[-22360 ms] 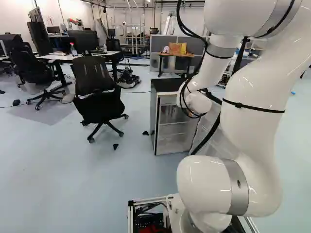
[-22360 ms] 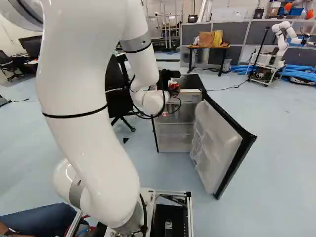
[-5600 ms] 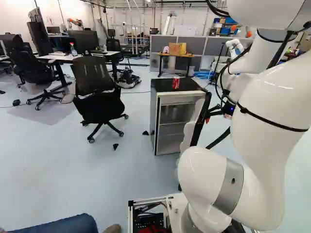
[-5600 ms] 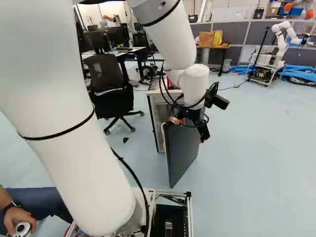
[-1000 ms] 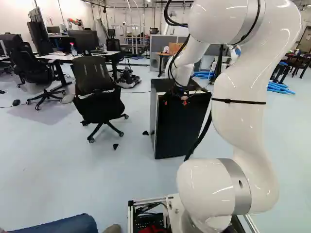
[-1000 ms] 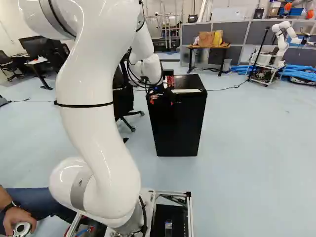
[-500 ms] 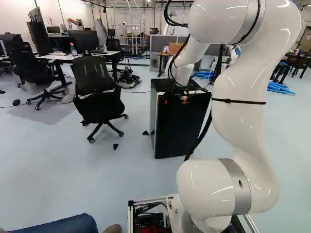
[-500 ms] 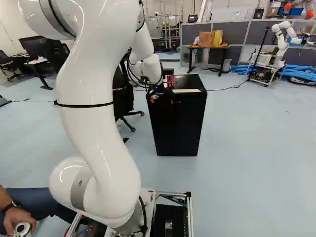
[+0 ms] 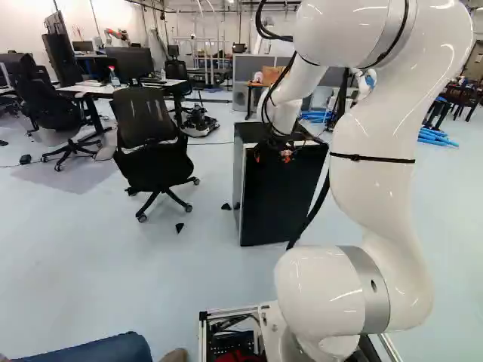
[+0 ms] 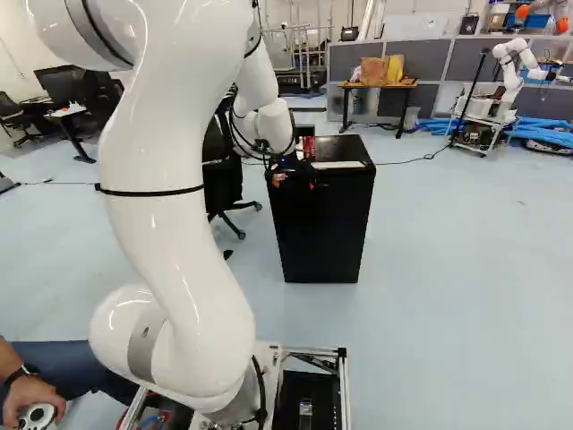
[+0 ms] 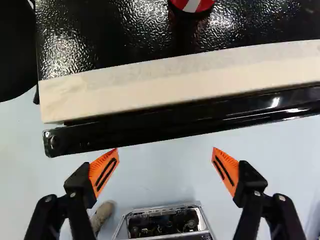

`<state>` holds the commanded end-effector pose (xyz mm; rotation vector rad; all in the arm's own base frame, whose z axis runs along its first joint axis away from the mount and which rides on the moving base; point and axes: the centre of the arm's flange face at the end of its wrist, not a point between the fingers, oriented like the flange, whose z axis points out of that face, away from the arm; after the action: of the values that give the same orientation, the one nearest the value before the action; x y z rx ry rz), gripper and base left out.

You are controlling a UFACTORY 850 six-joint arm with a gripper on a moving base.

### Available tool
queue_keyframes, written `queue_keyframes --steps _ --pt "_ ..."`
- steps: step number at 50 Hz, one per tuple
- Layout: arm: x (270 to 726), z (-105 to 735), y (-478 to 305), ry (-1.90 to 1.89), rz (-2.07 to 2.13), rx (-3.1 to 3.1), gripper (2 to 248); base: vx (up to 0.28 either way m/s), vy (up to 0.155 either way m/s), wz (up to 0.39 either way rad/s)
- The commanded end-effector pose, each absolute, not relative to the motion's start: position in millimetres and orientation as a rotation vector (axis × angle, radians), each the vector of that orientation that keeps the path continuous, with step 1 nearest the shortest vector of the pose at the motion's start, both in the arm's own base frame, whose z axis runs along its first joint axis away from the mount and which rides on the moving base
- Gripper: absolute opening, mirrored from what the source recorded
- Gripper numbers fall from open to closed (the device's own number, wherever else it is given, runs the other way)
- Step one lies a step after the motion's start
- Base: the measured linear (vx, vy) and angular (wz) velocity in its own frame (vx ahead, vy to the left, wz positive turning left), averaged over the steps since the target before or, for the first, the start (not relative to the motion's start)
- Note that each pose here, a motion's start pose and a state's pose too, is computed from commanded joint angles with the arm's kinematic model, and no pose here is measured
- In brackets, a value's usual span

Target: Grab a drink from the fridge

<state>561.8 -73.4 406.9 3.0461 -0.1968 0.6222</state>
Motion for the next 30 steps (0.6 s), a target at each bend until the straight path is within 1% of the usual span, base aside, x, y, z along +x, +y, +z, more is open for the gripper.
queue_keyframes --steps 18,30 --pt "533.7 409.8 -74.0 -0.208 0.673 3.031 247 0.000 0.000 0.000" --pt "518.4 414.2 -74.9 -0.214 0.793 2.994 247 0.000 0.000 0.000"
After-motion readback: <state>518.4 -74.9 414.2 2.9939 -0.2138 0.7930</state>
